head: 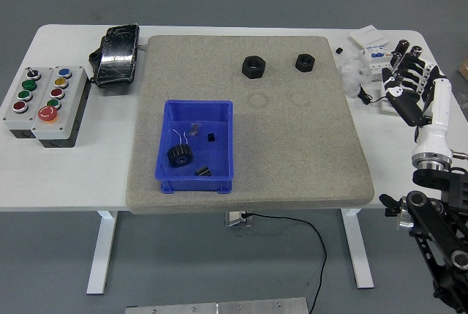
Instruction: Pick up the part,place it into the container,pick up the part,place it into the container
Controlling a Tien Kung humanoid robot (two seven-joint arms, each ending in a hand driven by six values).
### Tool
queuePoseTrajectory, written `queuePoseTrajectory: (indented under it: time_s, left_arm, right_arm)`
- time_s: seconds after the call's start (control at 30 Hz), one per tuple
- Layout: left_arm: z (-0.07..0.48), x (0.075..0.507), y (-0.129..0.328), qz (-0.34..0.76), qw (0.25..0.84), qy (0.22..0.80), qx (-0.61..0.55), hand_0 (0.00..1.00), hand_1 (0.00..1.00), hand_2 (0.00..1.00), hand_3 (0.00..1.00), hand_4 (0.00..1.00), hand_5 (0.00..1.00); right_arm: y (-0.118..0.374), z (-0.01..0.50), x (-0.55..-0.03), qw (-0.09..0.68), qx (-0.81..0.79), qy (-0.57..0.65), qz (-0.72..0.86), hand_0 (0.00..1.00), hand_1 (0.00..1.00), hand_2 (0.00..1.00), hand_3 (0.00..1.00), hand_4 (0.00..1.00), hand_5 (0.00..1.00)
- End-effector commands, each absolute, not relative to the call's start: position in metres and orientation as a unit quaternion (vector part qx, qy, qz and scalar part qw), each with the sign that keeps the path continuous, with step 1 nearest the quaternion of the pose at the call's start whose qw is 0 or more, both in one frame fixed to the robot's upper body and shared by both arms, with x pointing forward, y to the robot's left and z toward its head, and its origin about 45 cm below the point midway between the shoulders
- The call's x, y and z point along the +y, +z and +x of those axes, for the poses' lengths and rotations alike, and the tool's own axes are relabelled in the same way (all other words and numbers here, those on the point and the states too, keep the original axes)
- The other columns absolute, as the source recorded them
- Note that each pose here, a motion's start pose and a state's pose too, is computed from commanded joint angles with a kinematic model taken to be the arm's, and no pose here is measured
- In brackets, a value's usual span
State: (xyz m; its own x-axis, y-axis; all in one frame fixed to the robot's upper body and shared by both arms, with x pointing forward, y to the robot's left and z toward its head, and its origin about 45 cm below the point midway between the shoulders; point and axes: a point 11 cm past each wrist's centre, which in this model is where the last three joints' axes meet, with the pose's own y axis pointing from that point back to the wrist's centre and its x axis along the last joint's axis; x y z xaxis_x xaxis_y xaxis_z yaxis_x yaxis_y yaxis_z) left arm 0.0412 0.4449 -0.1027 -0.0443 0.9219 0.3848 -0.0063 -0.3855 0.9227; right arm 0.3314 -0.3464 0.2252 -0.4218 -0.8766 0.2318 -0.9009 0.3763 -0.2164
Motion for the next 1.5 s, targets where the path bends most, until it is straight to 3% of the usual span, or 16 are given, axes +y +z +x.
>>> queuePoseTrajectory:
  time_s: [0.7,1.5]
  left_arm:
    - [0.036,0.444,-0.103,0.563,0.374,0.611,0.412,0.631,0.552,0.531,0.608,0.673,0.362]
    - [0.035,0.443,-0.104,0.563,0.374,0.61,0.413,0.632,0.553,0.531,0.607,0.67,0.36]
  right_arm:
    - [0.241,0.325,-0.365,-0.002,-0.85,0.159,0.503,0.631,0.65,0.695,0.67,0.793,0.321]
    - [0.244,0.325,-0.377,0.043,-0.856,0.179,0.484,0.637,0.645,0.701,0.678,0.799,0.324]
